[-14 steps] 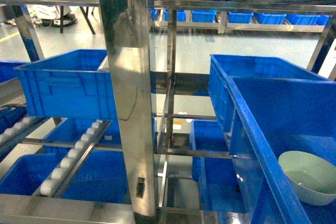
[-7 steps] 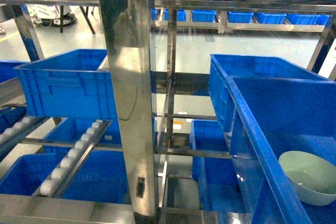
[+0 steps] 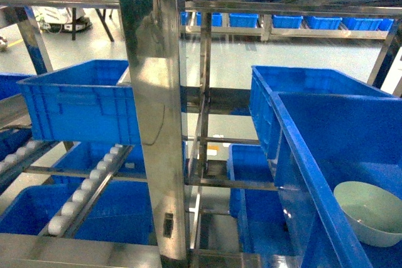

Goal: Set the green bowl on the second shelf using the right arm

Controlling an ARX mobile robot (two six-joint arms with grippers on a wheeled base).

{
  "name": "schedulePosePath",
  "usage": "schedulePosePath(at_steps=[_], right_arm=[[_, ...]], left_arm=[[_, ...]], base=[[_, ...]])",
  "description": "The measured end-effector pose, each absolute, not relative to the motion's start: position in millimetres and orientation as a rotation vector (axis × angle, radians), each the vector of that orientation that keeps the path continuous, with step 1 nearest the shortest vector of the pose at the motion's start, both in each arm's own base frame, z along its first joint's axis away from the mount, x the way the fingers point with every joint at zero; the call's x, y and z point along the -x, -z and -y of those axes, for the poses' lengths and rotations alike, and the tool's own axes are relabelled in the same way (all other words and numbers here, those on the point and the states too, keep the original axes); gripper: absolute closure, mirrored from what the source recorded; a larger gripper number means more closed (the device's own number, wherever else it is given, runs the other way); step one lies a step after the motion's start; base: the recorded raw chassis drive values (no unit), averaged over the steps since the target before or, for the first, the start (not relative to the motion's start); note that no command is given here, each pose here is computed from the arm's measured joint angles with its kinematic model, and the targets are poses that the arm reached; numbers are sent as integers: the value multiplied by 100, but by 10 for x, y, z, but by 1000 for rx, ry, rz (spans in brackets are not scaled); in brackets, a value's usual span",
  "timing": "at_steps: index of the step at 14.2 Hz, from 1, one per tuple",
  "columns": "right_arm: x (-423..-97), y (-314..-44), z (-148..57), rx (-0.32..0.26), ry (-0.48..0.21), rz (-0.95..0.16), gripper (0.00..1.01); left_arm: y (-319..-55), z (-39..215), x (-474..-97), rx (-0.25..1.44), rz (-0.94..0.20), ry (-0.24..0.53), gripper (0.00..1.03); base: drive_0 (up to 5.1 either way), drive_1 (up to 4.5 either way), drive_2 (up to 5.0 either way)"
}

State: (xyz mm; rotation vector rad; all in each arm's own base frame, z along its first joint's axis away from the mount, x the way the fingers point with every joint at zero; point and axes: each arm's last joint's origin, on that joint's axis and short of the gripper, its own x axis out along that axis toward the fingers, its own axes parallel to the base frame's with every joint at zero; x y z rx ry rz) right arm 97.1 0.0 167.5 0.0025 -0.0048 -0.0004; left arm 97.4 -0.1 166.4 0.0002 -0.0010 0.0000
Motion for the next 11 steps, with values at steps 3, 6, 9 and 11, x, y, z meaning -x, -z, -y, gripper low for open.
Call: schedulePosePath(at_steps=[3,6,9,11], right_arm=[[-971,-1675,0,-2,0,5,93],[-971,-1675,0,-2,0,5,55],[-971,-1675,0,-2,0,5,14],[-971,-1675,0,-2,0,5,3]], left_arm=[[-1664,1,-974,0,1,0,5],[-1664,1,-974,0,1,0,5],[-1664,1,-974,0,1,0,5],[-1664,1,-974,0,1,0,5]], base=[[0,0,0],[0,0,0],[0,0,0],[0,0,0]])
